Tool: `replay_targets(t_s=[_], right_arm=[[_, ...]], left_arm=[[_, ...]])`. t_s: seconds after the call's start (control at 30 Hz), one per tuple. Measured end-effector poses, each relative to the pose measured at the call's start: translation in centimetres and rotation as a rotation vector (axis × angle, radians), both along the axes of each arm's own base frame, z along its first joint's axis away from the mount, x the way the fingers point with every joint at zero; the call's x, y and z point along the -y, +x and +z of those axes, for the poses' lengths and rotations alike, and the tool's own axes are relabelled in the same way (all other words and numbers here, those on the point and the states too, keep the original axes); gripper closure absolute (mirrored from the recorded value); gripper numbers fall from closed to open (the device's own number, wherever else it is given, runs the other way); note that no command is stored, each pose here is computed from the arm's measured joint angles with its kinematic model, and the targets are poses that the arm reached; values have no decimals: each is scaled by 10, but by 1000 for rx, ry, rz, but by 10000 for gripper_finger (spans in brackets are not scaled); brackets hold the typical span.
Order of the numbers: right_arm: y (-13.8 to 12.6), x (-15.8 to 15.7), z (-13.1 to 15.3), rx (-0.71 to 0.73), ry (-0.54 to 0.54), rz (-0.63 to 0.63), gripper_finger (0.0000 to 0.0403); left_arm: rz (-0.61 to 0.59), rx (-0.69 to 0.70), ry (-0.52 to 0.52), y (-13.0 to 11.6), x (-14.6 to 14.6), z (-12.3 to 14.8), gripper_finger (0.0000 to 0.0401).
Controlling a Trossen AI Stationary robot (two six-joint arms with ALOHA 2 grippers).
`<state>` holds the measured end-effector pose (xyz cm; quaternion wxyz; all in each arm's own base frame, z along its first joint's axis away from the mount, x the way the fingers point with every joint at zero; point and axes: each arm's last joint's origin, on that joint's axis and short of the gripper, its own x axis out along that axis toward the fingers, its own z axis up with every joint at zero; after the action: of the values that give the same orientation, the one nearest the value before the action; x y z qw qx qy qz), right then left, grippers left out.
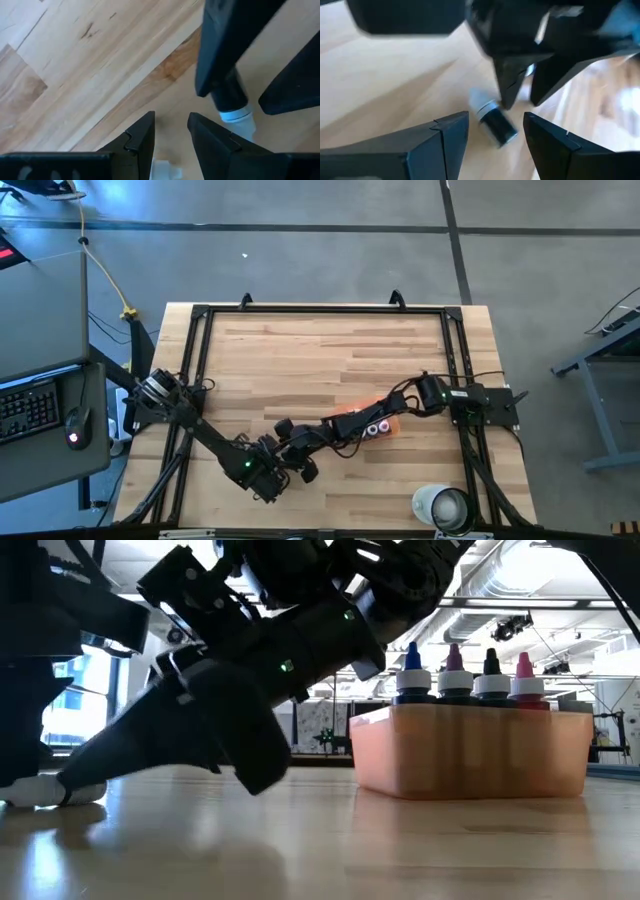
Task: Pick & Place food coloring
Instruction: Put the small green food coloring bottle into the orange bin
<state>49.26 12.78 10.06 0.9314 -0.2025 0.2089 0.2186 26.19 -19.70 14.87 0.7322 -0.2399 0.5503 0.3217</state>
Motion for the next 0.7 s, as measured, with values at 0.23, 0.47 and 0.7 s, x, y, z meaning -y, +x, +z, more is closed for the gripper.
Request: replay_targets(t_s=[0.23,0.47,0.7], right_arm=[[-3,0,-5,-61,-2,22,219],[-3,0,-5,-70,28,4,219],[-4,0,-6,-104,58,-17,223]], left_arm=[[-11,38,11,5,-1,0,275],[-15,86,25,8,0,0,275],[-15,68,40,6,-2,0,275]])
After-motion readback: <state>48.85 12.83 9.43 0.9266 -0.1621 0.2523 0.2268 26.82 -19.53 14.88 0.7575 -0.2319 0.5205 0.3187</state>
